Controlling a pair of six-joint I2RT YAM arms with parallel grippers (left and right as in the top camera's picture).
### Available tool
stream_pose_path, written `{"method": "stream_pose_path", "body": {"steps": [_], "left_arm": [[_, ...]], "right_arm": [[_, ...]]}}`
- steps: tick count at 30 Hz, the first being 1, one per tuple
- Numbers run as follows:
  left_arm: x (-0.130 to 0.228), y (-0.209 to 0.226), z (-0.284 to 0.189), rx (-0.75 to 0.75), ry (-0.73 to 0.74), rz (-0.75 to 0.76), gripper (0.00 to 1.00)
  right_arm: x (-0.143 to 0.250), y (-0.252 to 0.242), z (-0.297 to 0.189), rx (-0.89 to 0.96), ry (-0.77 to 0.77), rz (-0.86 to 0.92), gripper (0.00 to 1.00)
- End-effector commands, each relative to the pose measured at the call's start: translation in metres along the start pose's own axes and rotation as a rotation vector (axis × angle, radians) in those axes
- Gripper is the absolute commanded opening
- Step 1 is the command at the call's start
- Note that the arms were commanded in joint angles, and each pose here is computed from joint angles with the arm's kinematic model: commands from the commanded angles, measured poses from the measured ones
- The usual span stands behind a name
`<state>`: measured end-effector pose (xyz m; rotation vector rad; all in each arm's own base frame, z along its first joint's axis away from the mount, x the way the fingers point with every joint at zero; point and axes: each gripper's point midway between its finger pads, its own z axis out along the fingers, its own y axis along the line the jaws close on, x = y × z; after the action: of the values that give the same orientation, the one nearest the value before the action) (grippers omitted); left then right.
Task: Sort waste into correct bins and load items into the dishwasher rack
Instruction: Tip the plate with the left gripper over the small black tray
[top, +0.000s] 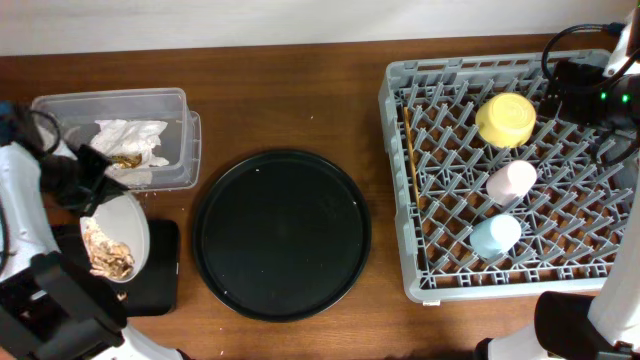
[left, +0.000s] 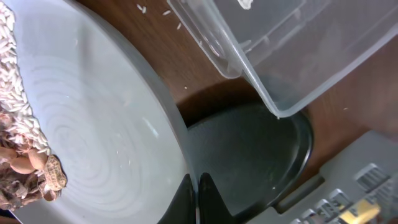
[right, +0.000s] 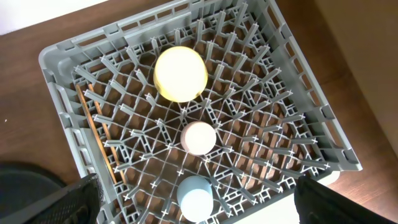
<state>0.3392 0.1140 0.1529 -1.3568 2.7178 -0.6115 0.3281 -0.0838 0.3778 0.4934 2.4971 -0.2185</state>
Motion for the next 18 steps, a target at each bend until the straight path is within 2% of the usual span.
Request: {"method": "stream_pose_path", "body": {"steps": [1, 7, 12, 14, 18], "left_arm": [[0.005, -0.007, -0.017, 0.188, 0.028, 0.044, 0.01], [-0.008, 0.033, -0.051, 0.567, 0.02, -0.039, 0.01], [-0.006, 0.048, -0.073, 0.803, -0.038, -0.038, 0.01], [-0.009, 0.048, -0.081, 0.846, -0.082, -0.001, 0.01], [-0.002, 0.044, -0.086, 0.879, -0.066, 0.0, 0.01]], "right_arm": [[0.001, -0.004, 0.0, 0.019, 0.003, -0.005, 0.99], [0.001, -0.004, 0.0, 0.019, 0.003, -0.005, 0.99], [0.001, -0.004, 0.0, 0.019, 0.003, -0.004, 0.99], [0.001, -0.004, 0.0, 0.019, 0.003, -0.005, 0.99], [0.001, -0.004, 0.0, 0.019, 0.003, -0.005, 0.99]]}}
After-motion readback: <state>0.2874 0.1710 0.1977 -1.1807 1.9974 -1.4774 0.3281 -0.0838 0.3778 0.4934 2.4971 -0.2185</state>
